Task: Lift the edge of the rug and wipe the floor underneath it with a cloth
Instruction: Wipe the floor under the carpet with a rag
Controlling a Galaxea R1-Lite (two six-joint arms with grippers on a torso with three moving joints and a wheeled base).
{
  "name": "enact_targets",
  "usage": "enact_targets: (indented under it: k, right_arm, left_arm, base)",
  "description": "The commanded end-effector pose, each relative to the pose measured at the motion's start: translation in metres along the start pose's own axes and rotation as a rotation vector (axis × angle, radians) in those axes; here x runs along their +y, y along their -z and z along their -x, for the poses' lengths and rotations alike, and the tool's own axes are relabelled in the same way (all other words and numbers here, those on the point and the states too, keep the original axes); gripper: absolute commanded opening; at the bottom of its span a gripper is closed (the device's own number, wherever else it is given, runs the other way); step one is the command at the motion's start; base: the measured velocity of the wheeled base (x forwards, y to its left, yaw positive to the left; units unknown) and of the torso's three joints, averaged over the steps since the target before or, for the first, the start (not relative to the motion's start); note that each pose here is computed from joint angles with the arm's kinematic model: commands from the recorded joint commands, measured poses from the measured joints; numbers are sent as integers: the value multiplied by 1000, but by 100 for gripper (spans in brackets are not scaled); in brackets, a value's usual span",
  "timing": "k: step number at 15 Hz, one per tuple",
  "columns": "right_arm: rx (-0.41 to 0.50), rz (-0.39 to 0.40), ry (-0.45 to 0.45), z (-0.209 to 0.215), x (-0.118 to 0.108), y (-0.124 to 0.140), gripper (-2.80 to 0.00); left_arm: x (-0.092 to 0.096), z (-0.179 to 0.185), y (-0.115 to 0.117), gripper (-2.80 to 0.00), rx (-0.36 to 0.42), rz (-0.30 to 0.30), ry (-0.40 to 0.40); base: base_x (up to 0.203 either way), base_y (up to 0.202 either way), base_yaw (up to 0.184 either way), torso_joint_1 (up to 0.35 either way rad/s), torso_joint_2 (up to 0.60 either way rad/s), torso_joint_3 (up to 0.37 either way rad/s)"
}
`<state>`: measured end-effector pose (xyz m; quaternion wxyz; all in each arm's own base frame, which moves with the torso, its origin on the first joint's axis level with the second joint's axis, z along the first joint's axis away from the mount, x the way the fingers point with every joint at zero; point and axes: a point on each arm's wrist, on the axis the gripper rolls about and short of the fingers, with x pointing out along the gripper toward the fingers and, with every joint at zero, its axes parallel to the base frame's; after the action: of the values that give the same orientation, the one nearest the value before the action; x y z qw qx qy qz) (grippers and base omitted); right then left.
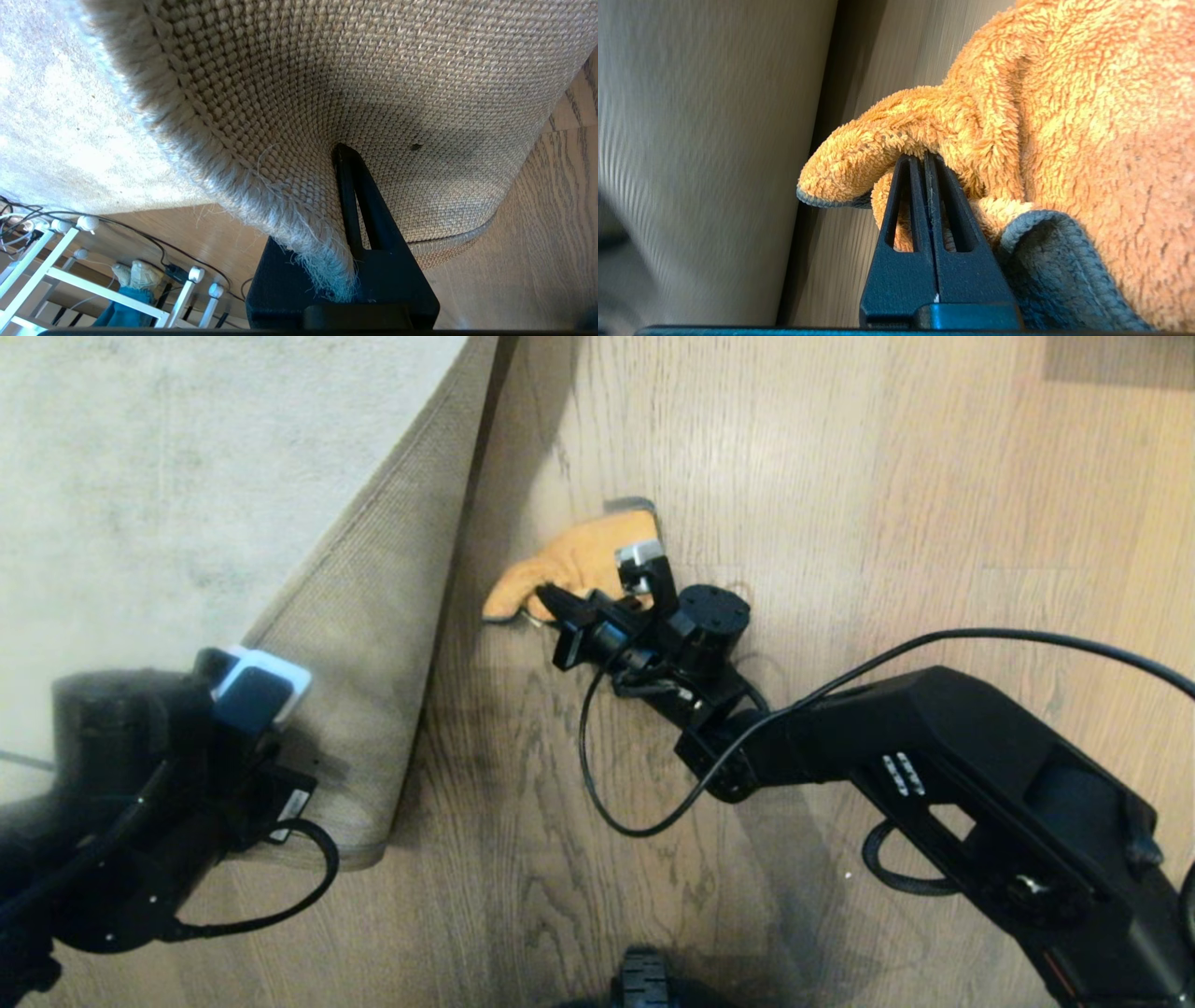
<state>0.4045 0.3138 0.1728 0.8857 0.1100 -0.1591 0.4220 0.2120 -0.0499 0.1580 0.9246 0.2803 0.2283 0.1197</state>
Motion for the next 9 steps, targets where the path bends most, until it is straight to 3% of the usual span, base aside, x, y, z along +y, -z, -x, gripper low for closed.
enact_targets:
  k: [1,4,9]
  right_arm:
    - [-48,13,1,-8,-4,-18,-280]
    - [-48,16,8,-10,-7,-23,-280]
    - [23,1,17,5,-7,2,-280]
  left_arm:
    - [0,0,0,-280,0,-1,-4]
    - [0,0,0,-280,-1,0,-5]
    - [0,0,-1,-280,-2,1,-5]
  base:
    - [0,0,0,0,0,0]
    - [0,0,0,0,0,0]
    - [0,0,0,0,0,0]
